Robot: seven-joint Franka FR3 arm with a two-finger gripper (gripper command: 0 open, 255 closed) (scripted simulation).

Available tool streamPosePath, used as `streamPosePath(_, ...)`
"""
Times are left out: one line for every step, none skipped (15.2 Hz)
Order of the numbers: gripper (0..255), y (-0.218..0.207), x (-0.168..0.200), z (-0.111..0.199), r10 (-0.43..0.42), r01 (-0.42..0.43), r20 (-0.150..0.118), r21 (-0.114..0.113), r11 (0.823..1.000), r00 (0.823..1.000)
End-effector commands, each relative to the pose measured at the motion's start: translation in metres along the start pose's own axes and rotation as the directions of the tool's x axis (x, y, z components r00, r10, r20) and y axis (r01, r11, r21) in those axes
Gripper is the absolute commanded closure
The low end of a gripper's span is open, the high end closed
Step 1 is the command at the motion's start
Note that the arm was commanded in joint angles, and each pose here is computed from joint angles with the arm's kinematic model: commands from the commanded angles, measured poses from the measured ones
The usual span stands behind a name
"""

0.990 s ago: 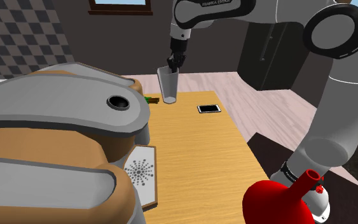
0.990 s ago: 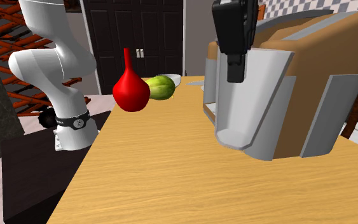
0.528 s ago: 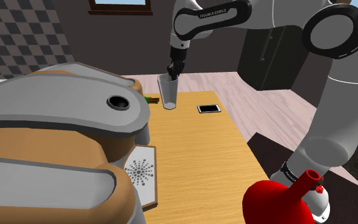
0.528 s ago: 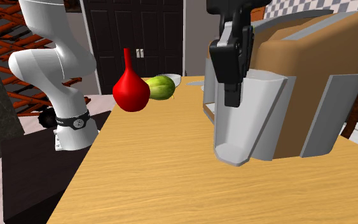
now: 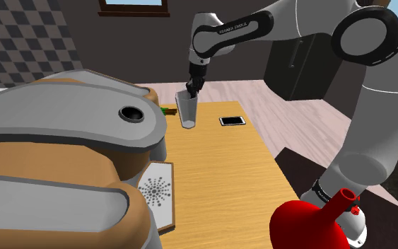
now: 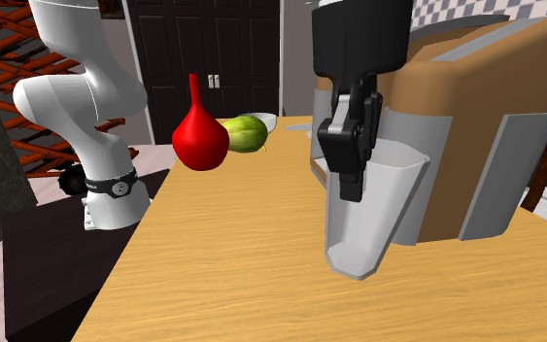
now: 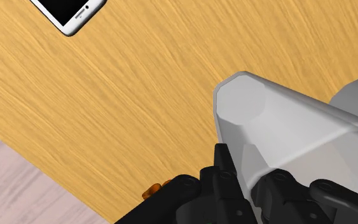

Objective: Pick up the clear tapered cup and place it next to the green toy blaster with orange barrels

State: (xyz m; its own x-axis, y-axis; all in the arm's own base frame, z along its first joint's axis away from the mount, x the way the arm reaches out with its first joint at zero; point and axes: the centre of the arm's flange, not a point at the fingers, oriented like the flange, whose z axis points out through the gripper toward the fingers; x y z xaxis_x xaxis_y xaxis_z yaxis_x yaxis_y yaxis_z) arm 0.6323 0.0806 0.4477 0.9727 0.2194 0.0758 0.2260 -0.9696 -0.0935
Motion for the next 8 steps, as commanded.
streamPosePath(255, 0.0, -0.002, 0.009, 0.0, 0.0, -0.001, 0.0, 1.0, 1.0)
streamPosePath(255, 0.001, -0.002, 0.015, 0.0, 0.0, -0.001, 0.0, 1.0, 1.0)
streamPosePath(255, 0.001, -0.003, 0.02, 0.0, 0.0, -0.001, 0.0, 1.0, 1.0)
streamPosePath(255, 0.002, -0.003, 0.025, 0.0, 0.0, -0.001, 0.0, 1.0, 1.0)
streamPosePath(255, 0.002, -0.004, 0.03, 0.0, 0.0, -0.001, 0.0, 1.0, 1.0)
streamPosePath(255, 0.003, -0.004, 0.036, 0.0, 0.0, -0.001, 0.0, 1.0, 1.0)
streamPosePath(255, 0.003, -0.004, 0.041, 0.0, 0.0, -0.001, 0.0, 1.0, 1.0)
streamPosePath(255, 0.004, -0.005, 0.05, 0.0, 0.0, -0.001, 0.0, 1.0, 1.0)
